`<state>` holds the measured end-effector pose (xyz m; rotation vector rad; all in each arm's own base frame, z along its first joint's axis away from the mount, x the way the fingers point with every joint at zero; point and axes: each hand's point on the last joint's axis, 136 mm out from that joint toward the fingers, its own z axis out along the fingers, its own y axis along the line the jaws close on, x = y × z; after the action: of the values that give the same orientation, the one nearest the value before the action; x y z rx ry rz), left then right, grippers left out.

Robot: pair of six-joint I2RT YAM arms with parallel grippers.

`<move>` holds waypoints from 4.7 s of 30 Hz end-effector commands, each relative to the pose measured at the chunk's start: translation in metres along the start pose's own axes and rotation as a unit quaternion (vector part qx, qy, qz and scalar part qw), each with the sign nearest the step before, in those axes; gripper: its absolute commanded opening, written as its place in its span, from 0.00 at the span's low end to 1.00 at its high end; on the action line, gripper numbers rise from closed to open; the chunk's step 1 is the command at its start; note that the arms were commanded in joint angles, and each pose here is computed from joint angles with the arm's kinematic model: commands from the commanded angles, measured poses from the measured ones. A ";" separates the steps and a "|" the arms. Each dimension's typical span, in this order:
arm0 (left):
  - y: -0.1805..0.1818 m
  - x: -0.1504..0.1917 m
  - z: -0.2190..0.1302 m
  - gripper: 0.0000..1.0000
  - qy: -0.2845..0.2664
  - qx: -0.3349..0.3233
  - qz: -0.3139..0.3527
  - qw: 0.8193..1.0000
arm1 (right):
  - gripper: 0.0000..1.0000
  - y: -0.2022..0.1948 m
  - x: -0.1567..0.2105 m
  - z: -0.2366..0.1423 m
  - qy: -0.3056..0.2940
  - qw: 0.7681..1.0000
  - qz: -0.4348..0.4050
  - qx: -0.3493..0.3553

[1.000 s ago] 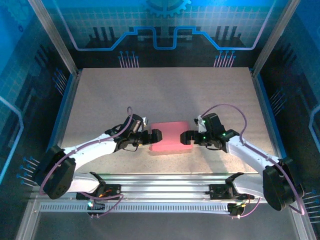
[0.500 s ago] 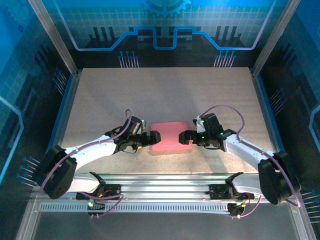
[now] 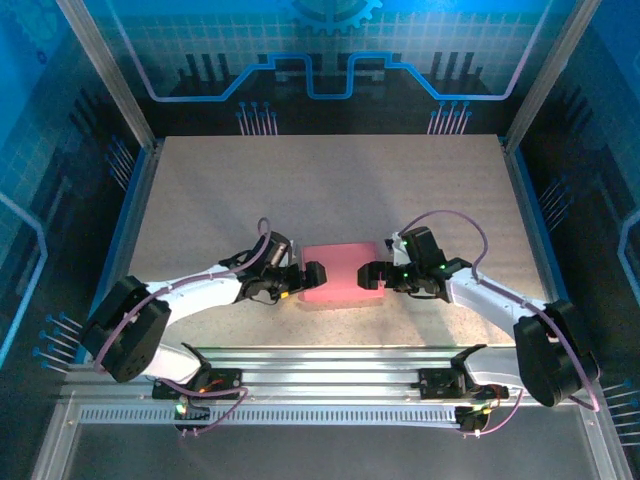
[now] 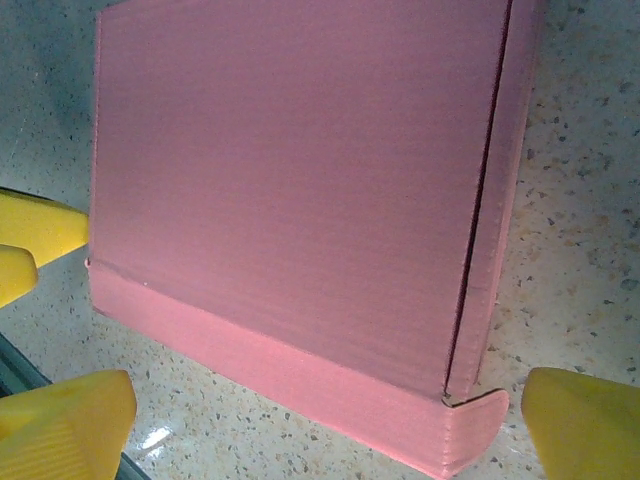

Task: Fold the paper box

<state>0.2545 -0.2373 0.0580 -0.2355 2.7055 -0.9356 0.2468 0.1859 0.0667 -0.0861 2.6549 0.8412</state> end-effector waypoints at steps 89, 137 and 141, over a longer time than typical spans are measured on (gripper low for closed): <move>-0.101 -0.040 -0.070 0.99 0.039 0.135 -0.105 0.985 | 1.00 0.075 -0.033 -0.088 -0.061 0.993 0.042 -0.087; -0.094 -0.047 -0.061 0.99 0.060 0.097 -0.104 0.988 | 1.00 0.080 -0.037 -0.076 -0.057 0.995 0.035 -0.080; -0.096 -0.048 -0.064 0.99 0.058 0.099 -0.104 0.988 | 1.00 0.083 -0.037 -0.079 -0.058 0.994 0.033 -0.084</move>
<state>0.2871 -0.2531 0.1487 -0.5271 2.7473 -1.2023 0.2489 0.1912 0.1602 0.0862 2.5393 0.9552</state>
